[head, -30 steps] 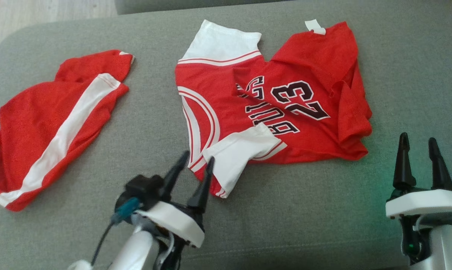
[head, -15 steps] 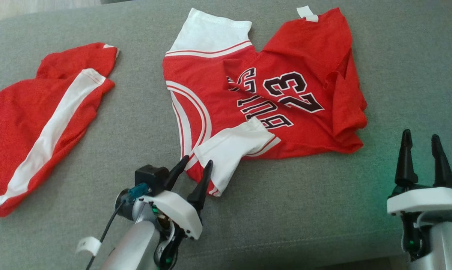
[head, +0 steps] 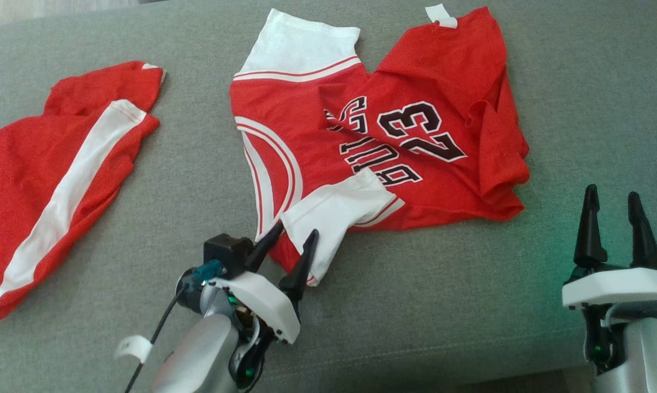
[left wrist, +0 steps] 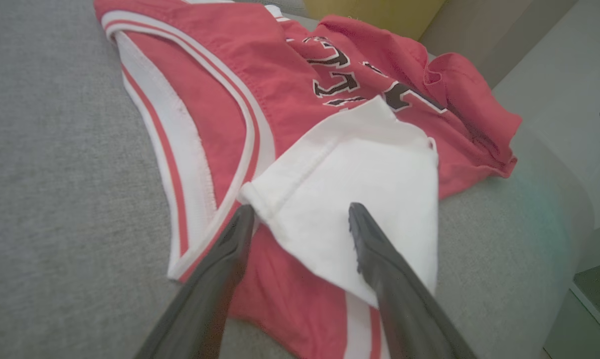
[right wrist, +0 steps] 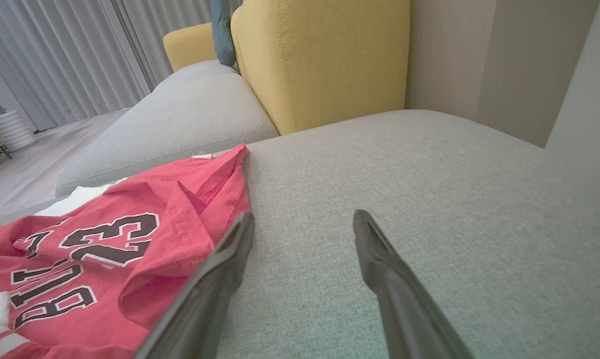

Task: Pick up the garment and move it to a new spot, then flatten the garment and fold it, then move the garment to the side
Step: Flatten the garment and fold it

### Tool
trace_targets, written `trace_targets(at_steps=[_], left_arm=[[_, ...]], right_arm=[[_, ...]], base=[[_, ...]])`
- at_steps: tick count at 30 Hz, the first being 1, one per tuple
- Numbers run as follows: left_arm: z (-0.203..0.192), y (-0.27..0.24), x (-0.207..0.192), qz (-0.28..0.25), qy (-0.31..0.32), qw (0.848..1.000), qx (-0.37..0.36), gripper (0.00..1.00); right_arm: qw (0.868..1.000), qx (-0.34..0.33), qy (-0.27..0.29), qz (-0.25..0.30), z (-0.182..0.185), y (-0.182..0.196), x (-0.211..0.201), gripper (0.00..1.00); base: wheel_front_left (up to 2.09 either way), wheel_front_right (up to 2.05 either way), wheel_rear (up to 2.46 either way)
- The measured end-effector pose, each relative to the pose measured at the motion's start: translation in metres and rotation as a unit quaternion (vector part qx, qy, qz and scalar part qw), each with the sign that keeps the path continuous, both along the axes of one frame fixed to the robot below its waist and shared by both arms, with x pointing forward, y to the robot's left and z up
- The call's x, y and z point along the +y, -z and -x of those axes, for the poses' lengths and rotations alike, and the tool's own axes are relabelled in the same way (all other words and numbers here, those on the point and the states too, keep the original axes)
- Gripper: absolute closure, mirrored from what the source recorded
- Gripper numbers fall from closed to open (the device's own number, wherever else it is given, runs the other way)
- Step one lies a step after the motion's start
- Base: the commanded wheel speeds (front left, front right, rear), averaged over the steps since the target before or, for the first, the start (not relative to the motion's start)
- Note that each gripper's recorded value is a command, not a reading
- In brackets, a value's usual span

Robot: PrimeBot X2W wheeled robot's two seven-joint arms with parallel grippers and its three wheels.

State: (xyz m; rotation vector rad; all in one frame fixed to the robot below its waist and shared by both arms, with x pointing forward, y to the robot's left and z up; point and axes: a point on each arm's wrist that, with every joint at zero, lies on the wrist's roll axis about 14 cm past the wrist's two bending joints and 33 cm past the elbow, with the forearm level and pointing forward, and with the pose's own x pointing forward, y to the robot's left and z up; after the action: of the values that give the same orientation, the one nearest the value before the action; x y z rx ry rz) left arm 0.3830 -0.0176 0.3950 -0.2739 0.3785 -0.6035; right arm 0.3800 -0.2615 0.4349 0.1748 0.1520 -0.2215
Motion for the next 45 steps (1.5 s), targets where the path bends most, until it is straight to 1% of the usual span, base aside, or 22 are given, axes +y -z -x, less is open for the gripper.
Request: trace_targets(at_steps=[4,5,6,7,12,17,22,28,31,34,37,40,41,42,43,45], left_arm=[[-0.006,-0.005,-0.002,0.01,-0.003,1.0,-0.004,0.0],[-0.006,-0.005,-0.002,0.01,-0.003,1.0,-0.005,0.06],[-0.006,-0.005,-0.002,0.011,-0.004,1.0,-0.005,0.6],[-0.006,-0.004,-0.001,0.012,-0.005,1.0,-0.003,1.0],[-0.006,-0.006,0.0,0.013,-0.008,1.0,-0.005,1.0],[-0.011,-0.024,0.002,0.026,-0.019,0.999,-0.031,1.0],[-0.026,-0.058,0.015,0.051,-0.051,0.994,-0.079,1.0],[-0.022,-0.069,0.032,0.059,-0.082,0.99,-0.094,1.0],[-0.027,-0.084,0.047,0.064,-0.111,0.985,-0.118,1.0],[-0.033,-0.101,0.069,0.072,-0.152,0.975,-0.142,1.0],[-0.032,-0.11,0.091,0.066,-0.187,0.967,-0.16,1.0],[-0.026,-0.111,0.115,0.059,-0.225,0.959,-0.163,1.0],[-0.023,-0.11,0.12,0.054,-0.232,0.957,-0.165,0.54],[-0.021,-0.11,0.125,0.05,-0.238,0.956,-0.165,0.02],[-0.021,-0.11,0.125,0.05,-0.238,0.956,-0.165,0.0],[-0.016,-0.108,0.13,0.042,-0.245,0.955,-0.165,0.0]], right_arm=[[1.0,-0.002,0.001,0.003,-0.001,-0.002,-0.001,0.0],[1.0,-0.002,0.001,0.004,0.0,-0.002,-0.001,0.0],[1.0,-0.002,0.0,0.005,0.0,-0.002,-0.001,0.0],[1.0,-0.003,0.0,0.005,0.0,-0.002,-0.001,0.0],[1.0,-0.006,-0.001,0.005,-0.001,-0.004,0.0,0.0],[1.0,-0.01,-0.01,0.005,-0.004,-0.007,0.005,0.0],[1.0,-0.011,-0.021,0.004,-0.008,-0.008,0.012,0.0],[0.999,-0.016,-0.033,0.002,-0.013,-0.011,0.021,0.0],[0.999,-0.018,-0.045,0.003,-0.014,-0.012,0.028,0.0],[0.998,-0.022,-0.055,0.004,-0.017,-0.015,0.035,0.0],[0.997,-0.029,-0.069,0.006,-0.02,-0.019,0.043,0.0],[0.996,-0.035,-0.082,0.007,-0.022,-0.023,0.052,0.0],[0.996,-0.036,-0.085,0.007,-0.023,-0.023,0.054,0.0],[0.995,-0.037,-0.088,0.007,-0.023,-0.024,0.056,0.0],[0.995,-0.037,-0.088,0.007,-0.023,-0.024,0.056,0.0],[0.995,-0.037,-0.092,0.006,-0.021,-0.023,0.059,0.0]], base=[[0.0,0.0,0.0],[0.0,0.0,0.0],[0.0,0.0,0.0],[0.0,0.0,0.0],[0.0,0.0,0.0],[0.0,0.0,0.0],[0.0,0.0,0.0],[0.0,0.0,0.0],[0.0,0.0,0.0],[0.0,0.0,0.0],[0.0,0.0,0.0],[0.0,0.0,0.0],[0.0,0.0,0.0],[0.0,0.0,0.0],[0.0,0.0,0.0],[0.0,0.0,0.0]])
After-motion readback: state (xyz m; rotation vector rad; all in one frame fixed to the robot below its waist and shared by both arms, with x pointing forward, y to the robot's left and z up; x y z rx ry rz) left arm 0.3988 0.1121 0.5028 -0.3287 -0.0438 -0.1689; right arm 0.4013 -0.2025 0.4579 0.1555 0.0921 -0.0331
